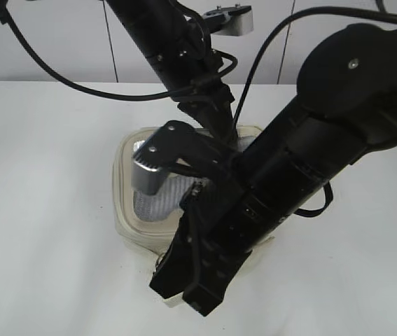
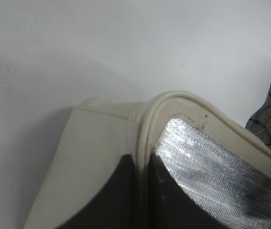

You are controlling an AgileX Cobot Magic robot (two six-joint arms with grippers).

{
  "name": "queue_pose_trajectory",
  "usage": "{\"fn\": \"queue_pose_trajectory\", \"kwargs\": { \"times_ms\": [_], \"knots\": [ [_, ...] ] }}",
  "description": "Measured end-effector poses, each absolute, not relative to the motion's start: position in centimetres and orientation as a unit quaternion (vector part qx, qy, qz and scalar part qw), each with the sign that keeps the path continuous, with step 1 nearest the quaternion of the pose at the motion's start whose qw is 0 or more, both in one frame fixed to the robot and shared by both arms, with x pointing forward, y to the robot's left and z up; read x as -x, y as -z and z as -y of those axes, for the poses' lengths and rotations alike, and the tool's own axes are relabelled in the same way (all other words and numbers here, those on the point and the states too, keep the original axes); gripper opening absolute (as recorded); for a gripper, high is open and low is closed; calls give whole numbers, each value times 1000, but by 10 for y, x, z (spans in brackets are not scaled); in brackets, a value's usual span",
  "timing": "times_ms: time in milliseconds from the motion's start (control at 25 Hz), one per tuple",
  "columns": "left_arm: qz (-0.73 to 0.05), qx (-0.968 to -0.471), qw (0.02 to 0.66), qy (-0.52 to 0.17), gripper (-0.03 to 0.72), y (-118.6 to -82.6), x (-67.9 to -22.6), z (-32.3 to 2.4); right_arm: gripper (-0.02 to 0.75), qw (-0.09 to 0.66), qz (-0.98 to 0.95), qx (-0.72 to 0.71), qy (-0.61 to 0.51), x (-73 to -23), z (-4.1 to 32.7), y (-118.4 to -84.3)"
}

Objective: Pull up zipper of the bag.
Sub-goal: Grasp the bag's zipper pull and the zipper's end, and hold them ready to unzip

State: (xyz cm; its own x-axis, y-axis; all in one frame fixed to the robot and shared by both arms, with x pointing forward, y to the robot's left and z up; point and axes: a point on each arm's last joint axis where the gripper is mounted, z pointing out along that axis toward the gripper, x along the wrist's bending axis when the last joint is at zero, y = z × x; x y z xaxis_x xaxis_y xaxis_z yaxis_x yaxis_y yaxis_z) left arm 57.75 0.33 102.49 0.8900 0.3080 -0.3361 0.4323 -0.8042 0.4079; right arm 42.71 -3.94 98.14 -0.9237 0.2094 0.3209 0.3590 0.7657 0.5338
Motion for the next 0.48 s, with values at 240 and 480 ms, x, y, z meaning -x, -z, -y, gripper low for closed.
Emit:
{"fn": "queue_pose_trajectory", "kwargs": {
  "times_ms": [240,480],
  "knots": [
    [-199,-941,244,126,38,-1025,-578,-3,17,135,930,176,293,-426,36,-978],
    [-207,-939,244,124,50,-1025,-579,-4,295,128,921,226,289,-422,45,-997]
  ]
}}
